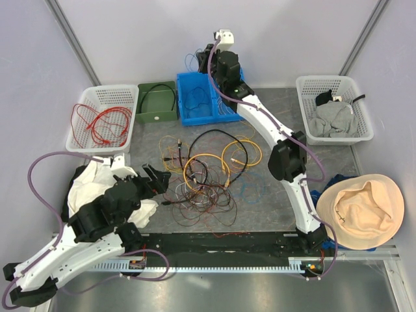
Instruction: Untangle the cables
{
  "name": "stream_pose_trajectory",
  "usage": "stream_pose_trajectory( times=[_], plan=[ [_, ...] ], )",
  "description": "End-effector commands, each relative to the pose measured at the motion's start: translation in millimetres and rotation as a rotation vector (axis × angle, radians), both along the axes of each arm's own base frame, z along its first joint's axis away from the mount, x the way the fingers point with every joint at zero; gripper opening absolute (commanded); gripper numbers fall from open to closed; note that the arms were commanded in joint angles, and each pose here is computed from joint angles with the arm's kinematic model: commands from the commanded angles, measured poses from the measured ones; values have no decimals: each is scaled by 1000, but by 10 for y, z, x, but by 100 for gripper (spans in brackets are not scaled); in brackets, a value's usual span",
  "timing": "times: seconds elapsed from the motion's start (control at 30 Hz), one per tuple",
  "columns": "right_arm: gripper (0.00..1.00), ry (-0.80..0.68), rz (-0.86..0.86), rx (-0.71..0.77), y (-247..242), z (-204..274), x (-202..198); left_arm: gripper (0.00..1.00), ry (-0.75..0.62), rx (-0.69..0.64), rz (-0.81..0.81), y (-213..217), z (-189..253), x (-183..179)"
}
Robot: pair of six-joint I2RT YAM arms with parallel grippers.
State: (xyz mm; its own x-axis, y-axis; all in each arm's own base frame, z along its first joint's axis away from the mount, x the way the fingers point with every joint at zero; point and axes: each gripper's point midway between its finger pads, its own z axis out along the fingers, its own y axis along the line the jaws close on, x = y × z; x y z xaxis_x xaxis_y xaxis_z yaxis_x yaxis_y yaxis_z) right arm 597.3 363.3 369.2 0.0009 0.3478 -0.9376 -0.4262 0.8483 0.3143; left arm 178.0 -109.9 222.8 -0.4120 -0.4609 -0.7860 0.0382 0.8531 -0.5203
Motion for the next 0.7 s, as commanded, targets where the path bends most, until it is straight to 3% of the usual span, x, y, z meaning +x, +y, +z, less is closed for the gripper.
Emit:
stream_pose_trajectory(
  times=[0.0,0.3,0.37,0.4,0.43,0.57,0.63,0.67],
  plan=[
    [0,34,26,16,95,-374,164,100,-23,-3,22,-19,87,66],
    [2,102,12,1,104,-898,343,100,-54,32,54,55,157,115],
    [31,134,-4,-13,74,-1046,377,100,-66,48,59,76,208,127],
    [57,144,-12,-16,61,-1073,378,100,-75,55,71,101,238,140],
    [67,152,-19,-18,45,-1090,377,100,-81,63,77,110,278,153],
    [94,143,-71,-11,-94,-942,262,100,-113,109,97,175,410,190],
    [98,97,-91,4,-176,-602,143,100,-127,112,106,199,488,199],
    [98,113,-112,-13,-209,-677,83,100,-135,119,115,221,519,207]
  ],
)
